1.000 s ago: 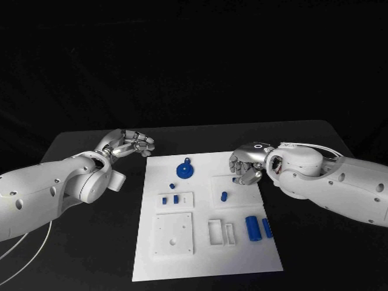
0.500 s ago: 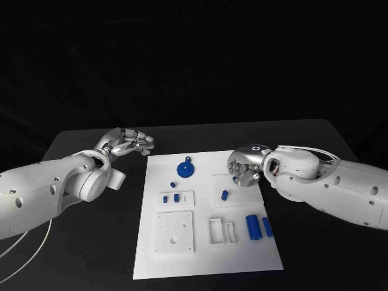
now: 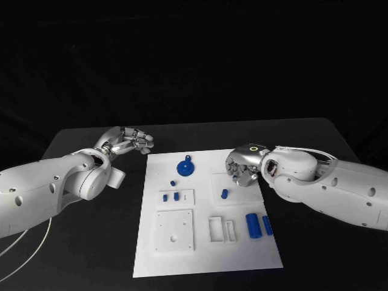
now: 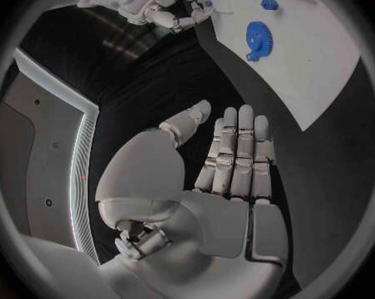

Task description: Assemble the parts on the task board

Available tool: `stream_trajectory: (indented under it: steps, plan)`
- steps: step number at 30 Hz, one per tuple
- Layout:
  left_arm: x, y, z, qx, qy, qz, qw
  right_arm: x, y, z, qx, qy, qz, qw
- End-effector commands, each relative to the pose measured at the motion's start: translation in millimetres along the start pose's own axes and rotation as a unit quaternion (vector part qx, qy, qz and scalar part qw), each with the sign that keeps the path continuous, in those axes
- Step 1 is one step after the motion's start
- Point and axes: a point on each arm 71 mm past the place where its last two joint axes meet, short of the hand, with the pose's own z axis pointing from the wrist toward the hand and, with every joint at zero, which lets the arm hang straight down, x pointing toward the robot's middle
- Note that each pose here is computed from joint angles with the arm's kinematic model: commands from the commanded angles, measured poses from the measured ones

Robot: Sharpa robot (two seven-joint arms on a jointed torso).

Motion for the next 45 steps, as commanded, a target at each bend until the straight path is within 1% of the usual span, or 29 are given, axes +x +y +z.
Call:
stream_trajectory:
  steps: [1,6,9,12,17,23,29,34,35,37,45]
  plan:
    - [0.1,-0.8,0.2,0.001,0.0,-0.003,1.0,15.7,4,-1.9,-0.004,0.038,-0.014,0.999]
    - [1.7,-0.9,0.3,0.0,0.006,-0.007,1.0,17.6,2,-1.5,0.001,0.041,-0.018,0.999]
    - [2.1,-0.6,0.4,-0.004,0.004,-0.014,1.0,19.8,2,-1.5,0.004,0.045,-0.021,0.999]
    - [2.3,-0.5,0.4,-0.002,0.011,-0.016,1.0,21.7,3,-1.4,0.002,0.047,-0.023,0.999]
    - [0.8,0.1,0.4,-0.003,0.008,-0.015,1.0,24.4,4,-1.5,0.005,0.048,-0.038,0.998]
    - [0.7,0.2,0.3,-0.004,0.008,-0.015,1.0,25.7,5,-1.3,0.008,0.036,-0.052,0.998]
    - [0.5,0.2,0.3,-0.004,0.007,-0.015,1.0,26.6,5,-0.9,0.012,0.036,-0.071,0.997]
    - [0.7,0.3,0.4,-0.004,0.008,-0.015,1.0,26.3,6,-0.9,0.01,0.032,-0.072,0.997]
    - [1.1,0.4,0.4,-0.004,0.01,-0.016,1.0,26.8,6,-1.1,0.009,0.035,-0.071,0.997]
    - [1.5,0.7,0.4,-0.006,0.013,-0.016,1.0,26.6,7,-1.8,0.009,0.033,-0.061,0.998]
    - [1.4,0.8,0.6,-0.006,0.012,-0.016,1.0,25.6,7,-2.1,0.01,0.029,-0.059,0.998]
